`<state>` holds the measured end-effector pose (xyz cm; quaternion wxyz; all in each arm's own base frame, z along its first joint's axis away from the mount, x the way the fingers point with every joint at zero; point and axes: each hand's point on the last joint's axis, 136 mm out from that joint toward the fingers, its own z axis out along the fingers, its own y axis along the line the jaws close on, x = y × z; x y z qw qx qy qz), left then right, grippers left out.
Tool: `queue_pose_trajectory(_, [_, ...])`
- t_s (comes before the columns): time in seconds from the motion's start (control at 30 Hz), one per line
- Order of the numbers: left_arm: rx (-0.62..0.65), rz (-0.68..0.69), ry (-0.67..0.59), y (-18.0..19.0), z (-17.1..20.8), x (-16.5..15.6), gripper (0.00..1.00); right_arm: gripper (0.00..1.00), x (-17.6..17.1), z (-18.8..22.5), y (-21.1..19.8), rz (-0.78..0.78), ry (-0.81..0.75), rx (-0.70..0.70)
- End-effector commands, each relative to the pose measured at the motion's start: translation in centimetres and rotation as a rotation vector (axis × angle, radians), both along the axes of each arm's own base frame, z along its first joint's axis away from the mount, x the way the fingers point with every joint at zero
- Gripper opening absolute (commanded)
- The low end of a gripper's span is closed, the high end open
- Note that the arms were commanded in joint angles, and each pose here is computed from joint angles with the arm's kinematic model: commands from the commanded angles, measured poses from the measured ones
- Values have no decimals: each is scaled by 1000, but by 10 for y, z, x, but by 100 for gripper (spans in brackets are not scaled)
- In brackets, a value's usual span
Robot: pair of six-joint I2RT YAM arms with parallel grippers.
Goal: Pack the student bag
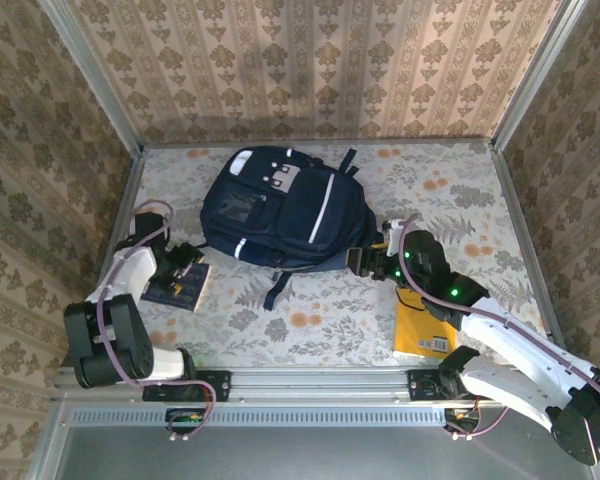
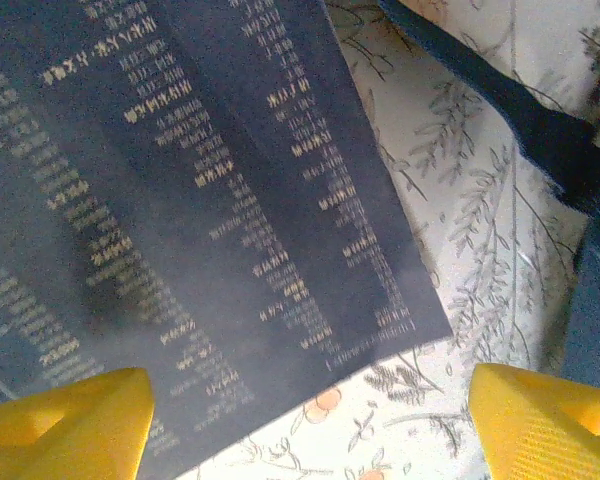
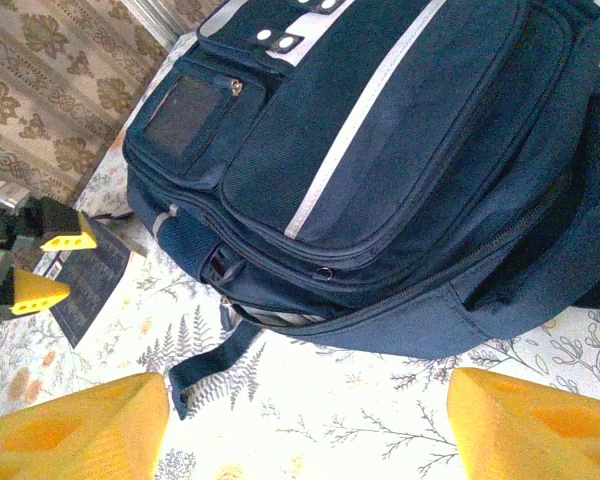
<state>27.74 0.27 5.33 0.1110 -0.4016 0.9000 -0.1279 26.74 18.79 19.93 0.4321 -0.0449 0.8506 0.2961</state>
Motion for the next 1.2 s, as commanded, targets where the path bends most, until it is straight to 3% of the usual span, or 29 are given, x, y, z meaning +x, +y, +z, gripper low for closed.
queue_pose_trajectory(0.0, [23, 5, 24, -6, -15, -1, 84, 76, -1, 6, 2, 27, -29, 0])
queue_pose_trajectory(0.23, [-63, -29, 125, -40, -57, -44, 83, 77, 1, 5, 4, 31, -17, -2])
queue_pose_trajectory(0.6, [-175, -301, 140, -128, -51, -89, 83, 77, 6, 0, 13, 40, 27, 16])
queue_pose_trajectory(0.87, [-282, -587, 269, -169, -51, -120, 83, 77, 9, 0, 18, 52, 56, 5])
queue_pose_trajectory(0.97, [-314, -716, 334, -192, -54, -146, 83, 77, 9, 3, 21, 66, 65, 8])
queue_pose_trajectory(1.17, [-426, -1066, 330, -263, -37, -175, 82, 77, 8, -2, 25, 83, 90, 7])
